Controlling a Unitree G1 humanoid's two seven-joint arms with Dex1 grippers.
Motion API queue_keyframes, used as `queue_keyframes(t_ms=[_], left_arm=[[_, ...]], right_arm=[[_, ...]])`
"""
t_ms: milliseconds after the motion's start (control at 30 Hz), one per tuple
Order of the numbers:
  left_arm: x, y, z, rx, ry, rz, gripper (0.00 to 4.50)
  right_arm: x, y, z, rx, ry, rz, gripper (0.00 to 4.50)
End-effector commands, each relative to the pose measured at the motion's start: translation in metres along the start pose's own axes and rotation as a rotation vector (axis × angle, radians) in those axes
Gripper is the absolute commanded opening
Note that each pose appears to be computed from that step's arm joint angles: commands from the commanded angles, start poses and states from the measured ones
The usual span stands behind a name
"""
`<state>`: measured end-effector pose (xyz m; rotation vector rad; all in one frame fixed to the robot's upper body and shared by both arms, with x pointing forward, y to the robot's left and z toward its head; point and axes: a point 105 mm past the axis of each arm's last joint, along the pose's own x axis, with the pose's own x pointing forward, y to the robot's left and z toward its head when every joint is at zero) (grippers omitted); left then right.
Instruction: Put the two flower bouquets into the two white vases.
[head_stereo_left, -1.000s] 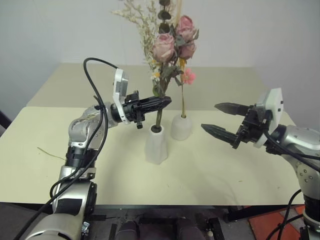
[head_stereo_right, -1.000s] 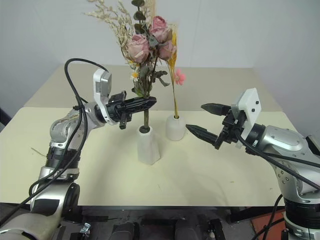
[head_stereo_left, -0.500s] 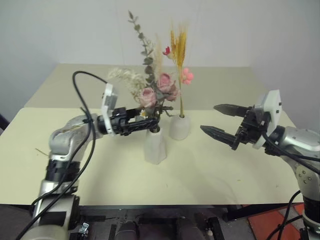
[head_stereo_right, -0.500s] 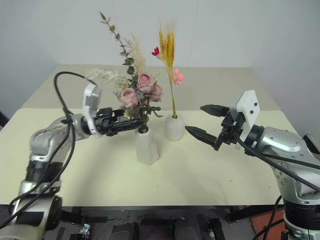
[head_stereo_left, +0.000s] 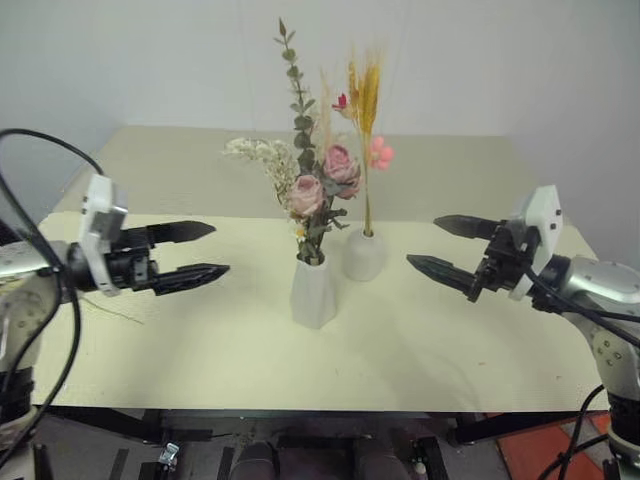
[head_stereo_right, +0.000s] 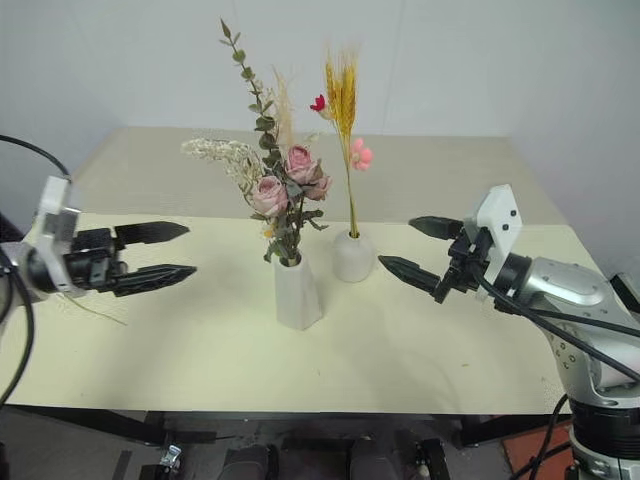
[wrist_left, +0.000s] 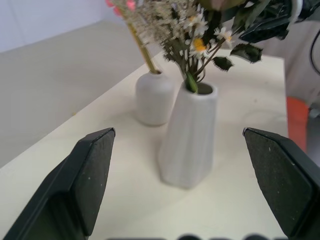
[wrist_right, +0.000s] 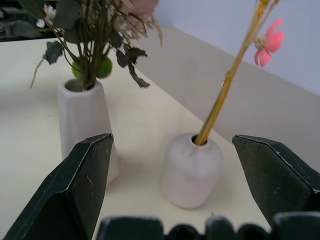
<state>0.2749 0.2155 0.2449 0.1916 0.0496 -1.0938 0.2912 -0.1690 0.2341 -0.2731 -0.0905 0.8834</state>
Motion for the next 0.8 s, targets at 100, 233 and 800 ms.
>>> queue_keyframes(t_ms=[100, 233, 800], left_arm=[[-0.021, -0.006, 0.009, 0.039, 0.017, 0.025, 4.47], [-0.022, -0.007, 0.009, 0.039, 0.01, 0.051, 4.47], [-0.008, -0.028, 0.0, -0.018, -0.022, 0.009, 4.47]], right_arm=[[-0.015, -0.011, 0.006, -0.027, -0.004, -0.057, 4.5], [-0.018, -0.014, 0.005, -0.026, 0.007, -0.066, 4.5], [-0.032, -0.012, 0.008, -0.034, 0.055, -0.063, 4.5]])
